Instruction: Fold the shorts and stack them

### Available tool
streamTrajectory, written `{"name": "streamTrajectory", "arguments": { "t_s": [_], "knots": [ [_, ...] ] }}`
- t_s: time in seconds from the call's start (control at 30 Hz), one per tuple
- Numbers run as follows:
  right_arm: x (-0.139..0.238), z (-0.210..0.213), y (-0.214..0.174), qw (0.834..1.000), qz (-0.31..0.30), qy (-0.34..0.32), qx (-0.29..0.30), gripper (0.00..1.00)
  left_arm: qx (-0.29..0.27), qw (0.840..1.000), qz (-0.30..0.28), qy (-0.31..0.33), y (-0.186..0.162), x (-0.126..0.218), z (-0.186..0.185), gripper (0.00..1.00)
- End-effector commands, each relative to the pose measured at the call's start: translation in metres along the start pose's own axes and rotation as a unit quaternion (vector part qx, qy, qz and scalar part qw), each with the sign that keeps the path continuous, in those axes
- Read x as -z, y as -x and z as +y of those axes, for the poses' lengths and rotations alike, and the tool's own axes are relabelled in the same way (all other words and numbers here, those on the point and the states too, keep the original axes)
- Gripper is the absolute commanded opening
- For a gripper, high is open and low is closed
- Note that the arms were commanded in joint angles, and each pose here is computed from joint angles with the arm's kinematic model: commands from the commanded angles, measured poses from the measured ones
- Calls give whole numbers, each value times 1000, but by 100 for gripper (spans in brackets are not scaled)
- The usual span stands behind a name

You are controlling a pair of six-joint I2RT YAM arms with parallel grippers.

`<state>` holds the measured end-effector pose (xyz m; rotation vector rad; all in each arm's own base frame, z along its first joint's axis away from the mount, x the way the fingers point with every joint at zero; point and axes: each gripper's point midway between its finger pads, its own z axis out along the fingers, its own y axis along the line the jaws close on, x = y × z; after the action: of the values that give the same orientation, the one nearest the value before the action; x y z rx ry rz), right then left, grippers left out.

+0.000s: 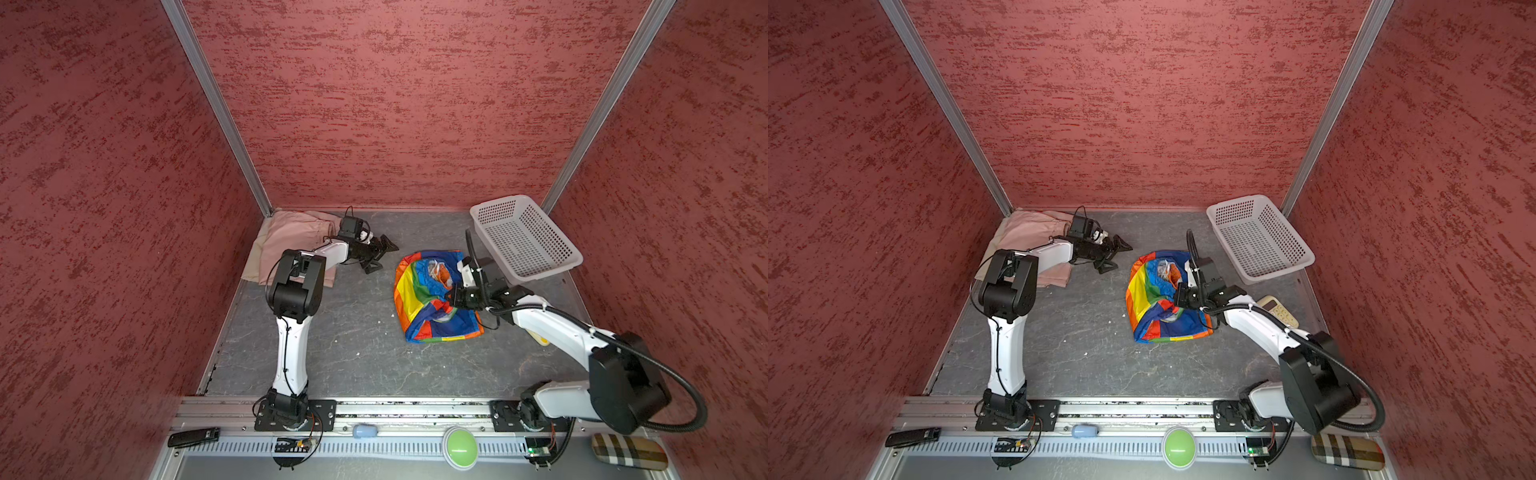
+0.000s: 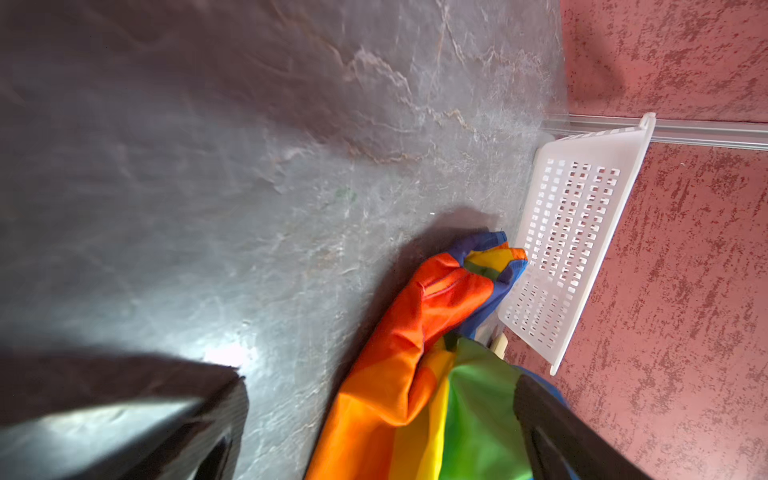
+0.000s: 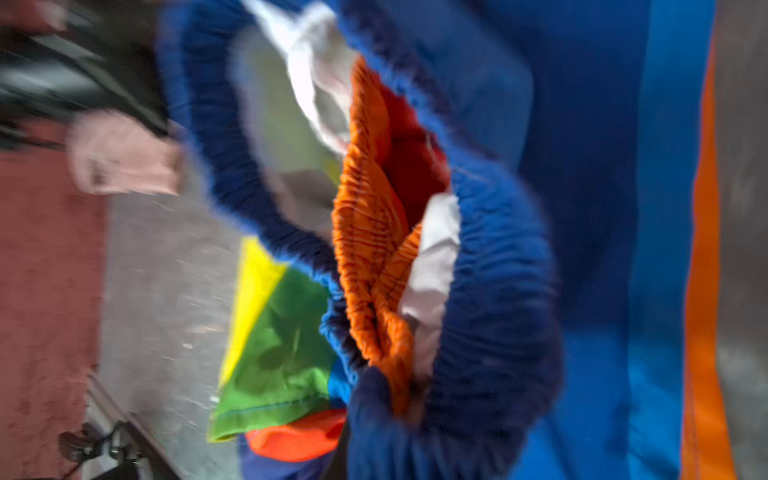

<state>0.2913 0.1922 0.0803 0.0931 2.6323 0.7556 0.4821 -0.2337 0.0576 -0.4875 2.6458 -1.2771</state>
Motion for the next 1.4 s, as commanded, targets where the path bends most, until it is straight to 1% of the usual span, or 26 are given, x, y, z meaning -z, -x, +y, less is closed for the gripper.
{"name": "streamTrajectory", "arguments": {
  "t_s": [0.0, 0.03, 0.13, 0.2, 0.23, 0.27, 0.37, 0.43, 0.47, 0.53, 0.6, 0.63, 0.7, 0.77, 0.9, 1.07, 1.17, 1.23, 1.37],
  "knots": [
    [-5, -1, 3, 1000, -9, 4, -16, 1, -13, 1000, -17, 18, 2, 13, 0, 99],
    [-6, -5, 2, 1000, -7, -4, -17, 3, -18, 1000, -22, 13, 2, 20, -6, 99],
    [-8, -17, 0, 999, -2, -30, -21, 25, -39, 999, -36, -5, -2, 43, -34, 99],
    [-2, -19, 2, 999, -5, -42, -15, 42, -54, 998, -35, -30, -15, 55, -57, 100],
    [5, -16, 6, 999, -13, -43, -10, 53, -60, 997, -27, -46, -26, 57, -69, 100],
    [15, -10, 14, 999, -27, -42, -4, 62, -65, 996, -18, -60, -38, 59, -80, 99],
    [48, 9, 39, 997, -70, -38, 17, 82, -51, 994, -4, -100, -69, 61, -100, 99],
    [60, 20, 53, 995, -87, -36, 28, 95, -15, 990, 4, -137, -83, 58, -100, 99],
    [63, 26, 60, 995, -90, -37, 37, 99, 7, 987, 6, -158, -90, 55, -100, 99],
    [63, 30, 73, 993, -95, -50, 51, 99, 34, 981, 12, -189, -102, 50, -100, 99],
    [57, 33, 84, 992, -91, -59, 62, 99, 56, 977, 13, -205, -113, 48, -97, 99],
    [53, 36, 89, 992, -90, -58, 65, 99, 58, 974, 5, -220, -116, 51, -100, 99],
    [43, 43, 95, 993, -83, -51, 66, 99, 68, 973, -7, -222, -120, 55, -94, 99],
    [26, 48, 95, 995, -64, -39, 61, 98, 75, 973, -15, -216, -125, 55, -88, 99],
    [0, 39, 83, 995, -32, -70, 63, 89, 82, 972, 10, -221, -143, 44, -91, 99],
    [-7, 27, 78, 994, -29, -91, 56, 80, 84, 970, 40, -223, -171, 33, -100, 99],
    [-15, 20, 82, 993, -28, -104, 58, 73, 86, 973, 53, -208, -187, 26, -93, 99],
    [-21, 16, 85, 991, -24, -119, 62, 66, 91, 974, 63, -198, -197, 21, -85, 99],
    [-30, 4, 98, 989, -26, -131, 57, 41, 118, 974, 65, -184, -210, 15, -61, 99]
  ]
}}
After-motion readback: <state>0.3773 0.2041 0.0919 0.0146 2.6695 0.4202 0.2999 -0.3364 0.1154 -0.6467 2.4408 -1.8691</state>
